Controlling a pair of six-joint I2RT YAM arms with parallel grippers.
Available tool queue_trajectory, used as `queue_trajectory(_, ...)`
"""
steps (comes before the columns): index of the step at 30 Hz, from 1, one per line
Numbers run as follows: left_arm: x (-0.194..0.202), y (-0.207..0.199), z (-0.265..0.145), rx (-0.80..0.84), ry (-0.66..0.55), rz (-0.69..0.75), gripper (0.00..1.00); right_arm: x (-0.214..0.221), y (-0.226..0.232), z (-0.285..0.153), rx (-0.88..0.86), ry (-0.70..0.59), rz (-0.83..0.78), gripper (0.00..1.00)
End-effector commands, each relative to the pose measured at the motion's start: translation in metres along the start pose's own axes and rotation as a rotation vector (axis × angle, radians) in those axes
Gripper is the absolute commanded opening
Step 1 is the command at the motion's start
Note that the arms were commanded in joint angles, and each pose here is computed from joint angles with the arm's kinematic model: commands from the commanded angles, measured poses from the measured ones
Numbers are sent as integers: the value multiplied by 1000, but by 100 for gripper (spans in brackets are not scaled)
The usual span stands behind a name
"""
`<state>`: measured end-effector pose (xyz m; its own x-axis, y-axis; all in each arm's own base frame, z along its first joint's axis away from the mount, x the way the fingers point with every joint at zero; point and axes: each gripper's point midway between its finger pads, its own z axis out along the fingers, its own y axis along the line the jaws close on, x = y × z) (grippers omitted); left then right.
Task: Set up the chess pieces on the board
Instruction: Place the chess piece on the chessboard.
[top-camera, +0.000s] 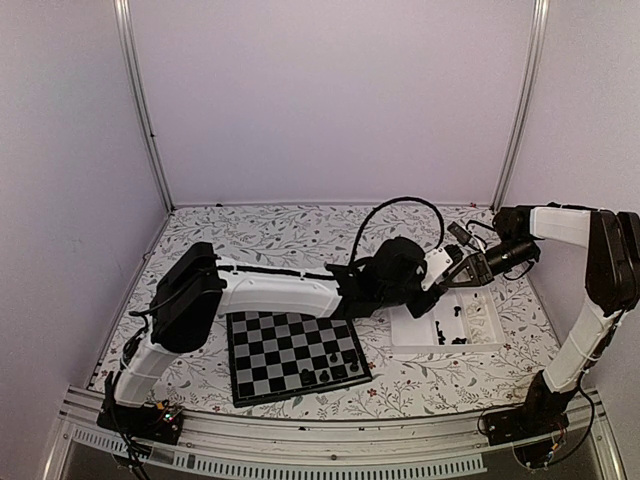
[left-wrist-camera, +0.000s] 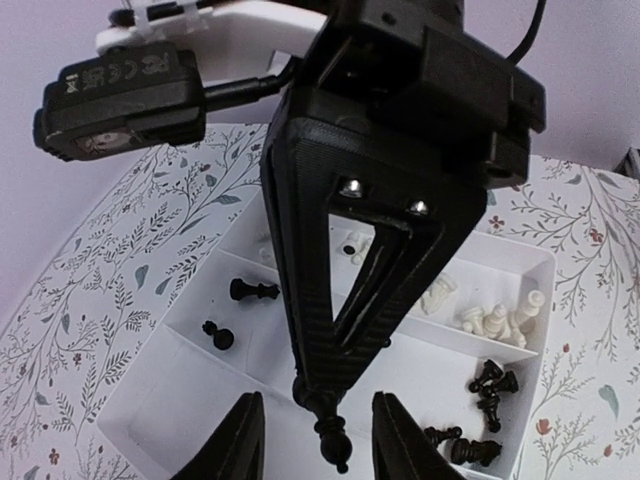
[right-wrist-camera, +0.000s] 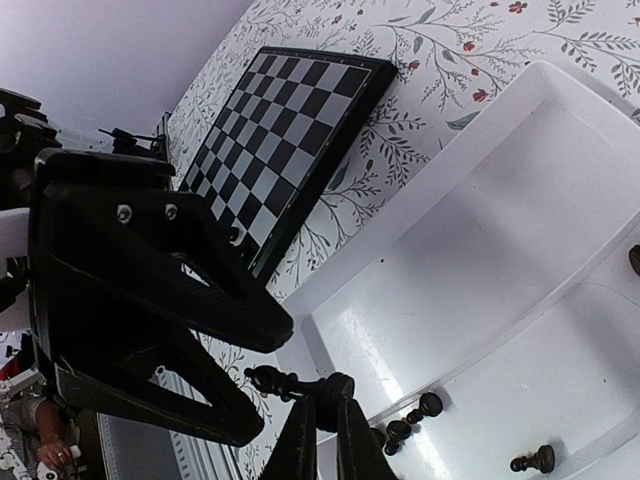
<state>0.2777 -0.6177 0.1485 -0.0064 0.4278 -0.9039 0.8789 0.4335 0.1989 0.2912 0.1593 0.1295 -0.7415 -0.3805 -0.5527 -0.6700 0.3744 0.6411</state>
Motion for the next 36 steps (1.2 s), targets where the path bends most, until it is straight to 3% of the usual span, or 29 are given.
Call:
queue_trajectory(1, 4, -2, 9, 4, 18, 13, 39, -7, 12, -3, -44, -31, -33, 8)
queue_trajectory(8, 6, 3, 11, -19, 26, 7, 32, -6, 12, -3, -46, -30, -39, 8)
queue_trajectory(18, 4, 14, 4, -48, 25, -32, 6, -10, 16, -4, -67, -47, -44, 11)
queue_trajectory(21, -6, 15, -6, -39, 32, -35, 1, -8, 15, -5, -43, -34, -62, 24)
queue_trajectory(24, -9, 12, -28, 10, 112, -32, 0, -15, 11, -12, 33, -36, -113, 46)
queue_trajectory(27, -11, 8, -64, 77, 216, -39, 0, -26, 7, -21, 123, -54, -165, 57)
queue_trajectory(28, -10, 7, -77, 99, 254, -42, 0, -29, 2, -24, 159, -56, -175, 82)
queue_trajectory(29, -4, 6, -91, 114, 307, -44, 0, -34, -2, -28, 205, -60, -195, 97)
queue_trajectory(36, 57, 7, -189, 154, 685, -87, 0, -58, -23, -58, 470, -98, -262, 99)
